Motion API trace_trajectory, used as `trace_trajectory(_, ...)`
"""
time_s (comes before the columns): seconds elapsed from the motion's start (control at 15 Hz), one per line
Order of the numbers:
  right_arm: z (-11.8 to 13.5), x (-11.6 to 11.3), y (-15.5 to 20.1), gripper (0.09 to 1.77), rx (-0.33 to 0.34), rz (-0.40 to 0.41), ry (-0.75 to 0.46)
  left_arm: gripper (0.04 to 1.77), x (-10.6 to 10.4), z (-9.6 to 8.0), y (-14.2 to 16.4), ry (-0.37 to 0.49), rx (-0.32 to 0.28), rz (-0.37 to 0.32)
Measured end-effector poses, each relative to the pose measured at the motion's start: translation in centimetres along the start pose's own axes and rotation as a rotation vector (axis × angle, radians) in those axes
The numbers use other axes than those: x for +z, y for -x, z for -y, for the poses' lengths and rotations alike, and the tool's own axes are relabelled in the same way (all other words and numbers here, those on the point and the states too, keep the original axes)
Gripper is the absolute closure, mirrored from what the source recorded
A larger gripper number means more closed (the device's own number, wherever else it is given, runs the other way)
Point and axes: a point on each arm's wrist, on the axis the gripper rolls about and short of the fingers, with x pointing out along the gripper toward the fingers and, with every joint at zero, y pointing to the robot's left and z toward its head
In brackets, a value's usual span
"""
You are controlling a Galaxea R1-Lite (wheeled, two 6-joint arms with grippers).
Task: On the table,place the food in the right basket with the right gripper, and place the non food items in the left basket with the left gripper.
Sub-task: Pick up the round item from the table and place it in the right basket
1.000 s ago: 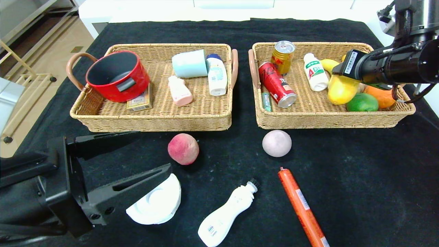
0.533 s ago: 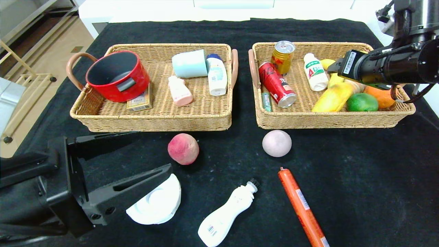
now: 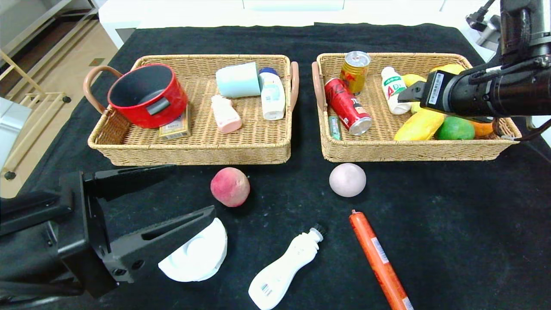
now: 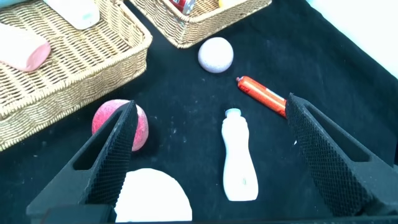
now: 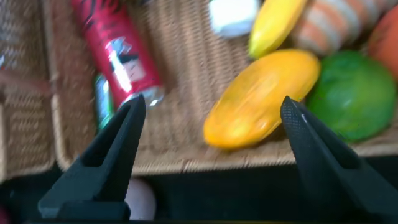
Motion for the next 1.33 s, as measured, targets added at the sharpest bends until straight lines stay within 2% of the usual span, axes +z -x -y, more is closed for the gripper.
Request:
trace_trajectory(0.07, -0.6, -0.6, 0.8, 0.26, 0.001, -0.017, 0.017, 0.09, 0.0, 0.0, 0.0, 0.000, 0.000, 0.001)
trace_trajectory(0.2, -1.5, -2.2, 2.5, 0.23, -0.047, -0.069, 0.051, 0.09, 0.0, -0.1, 0.0, -0.001, 0.003, 0.005)
trace_trajectory(0.6, -4.8, -5.5, 5.5, 0.19, 0.050, -0.181, 0.044, 0.09, 0.0, -0.2, -0.2, 0.001, 0.008, -0.001)
trace_trajectory(1.0, -8.3, -8.5, 4.7, 0.17, 0.045, -0.219, 0.112, 0.09, -0.1, -0.2, -0.2, -0.012, 0.010, -0.003)
trace_trajectory(1.33, -10.1, -10.5, 2.2, 0.16, -0.018, -0.230, 0.114, 0.09, -0.1, -0.2, -0.2, -0.014, 0.012, -0.001)
